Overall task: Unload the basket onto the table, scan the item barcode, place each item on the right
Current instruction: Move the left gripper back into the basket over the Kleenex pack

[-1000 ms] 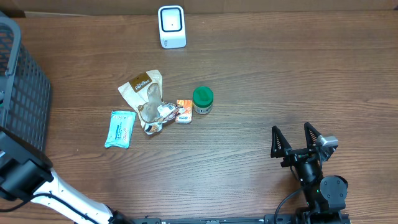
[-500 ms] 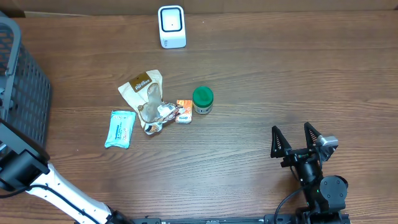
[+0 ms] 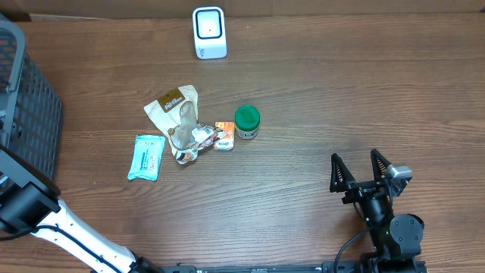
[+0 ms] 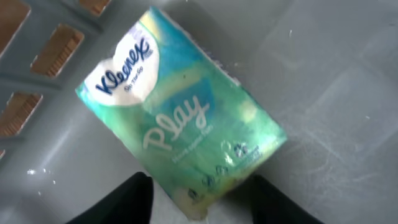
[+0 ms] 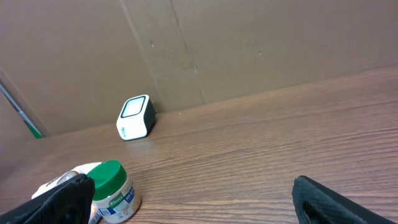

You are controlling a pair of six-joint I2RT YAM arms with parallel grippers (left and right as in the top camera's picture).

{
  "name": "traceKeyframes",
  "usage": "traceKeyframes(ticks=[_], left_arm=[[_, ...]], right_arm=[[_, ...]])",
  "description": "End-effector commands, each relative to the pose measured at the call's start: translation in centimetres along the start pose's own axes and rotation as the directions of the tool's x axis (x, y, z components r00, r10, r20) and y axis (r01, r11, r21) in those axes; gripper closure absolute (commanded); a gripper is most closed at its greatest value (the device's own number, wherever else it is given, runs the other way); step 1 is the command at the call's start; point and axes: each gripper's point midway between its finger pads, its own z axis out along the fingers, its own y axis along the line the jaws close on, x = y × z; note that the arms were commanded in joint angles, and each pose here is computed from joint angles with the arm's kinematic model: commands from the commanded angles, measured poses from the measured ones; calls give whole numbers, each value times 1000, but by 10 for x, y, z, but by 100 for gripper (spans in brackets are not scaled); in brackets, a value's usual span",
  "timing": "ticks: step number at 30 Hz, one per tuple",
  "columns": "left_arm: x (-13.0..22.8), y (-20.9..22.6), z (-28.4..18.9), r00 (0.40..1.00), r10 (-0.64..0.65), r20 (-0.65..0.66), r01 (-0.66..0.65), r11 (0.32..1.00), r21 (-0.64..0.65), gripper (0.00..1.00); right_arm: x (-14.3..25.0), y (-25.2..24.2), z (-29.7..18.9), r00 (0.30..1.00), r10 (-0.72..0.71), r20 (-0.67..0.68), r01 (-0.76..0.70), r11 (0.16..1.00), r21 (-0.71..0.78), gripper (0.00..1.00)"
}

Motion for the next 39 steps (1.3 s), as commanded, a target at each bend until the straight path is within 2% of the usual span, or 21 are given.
traceKeyframes(ticks=[1,2,4,5,9,12,16,19,25,39], left_arm=[[23,-5,17,998,15,-61,-15,1000,5,41],[22,-5,17,998,15,-60,-15,1000,5,43],[21,-5,16,998,14,-57,-14,1000,5,54],[20,-5,15,999,8,-53,-7,1000,8,55],[2,-13,4,998,-61,-13,62,997,42,51],[-15,-17,-13,985,-169,14,168,982,83,40],[-32,-12,-36,959,-281,42,277,957,90,40],[-41,-8,-47,955,-292,61,286,954,92,34],[-42,4,-44,937,-339,78,337,941,40,36],[-35,11,-7,937,-339,86,343,939,-33,37]], right_arm=[[2,1,0,1000,2,2,-2,1000,-8,0],[2,1,0,1000,2,2,-2,1000,-8,0],[2,1,0,1000,2,2,-2,1000,-8,0],[2,1,0,1000,2,2,-2,1000,-8,0],[2,1,0,1000,2,2,-2,1000,-8,0],[2,1,0,1000,2,2,-2,1000,-8,0],[2,1,0,1000,2,2,-2,1000,-8,0],[2,1,0,1000,2,2,-2,1000,-8,0],[2,1,0,1000,2,2,-2,1000,-8,0],[2,1,0,1000,2,2,-2,1000,-8,0]])
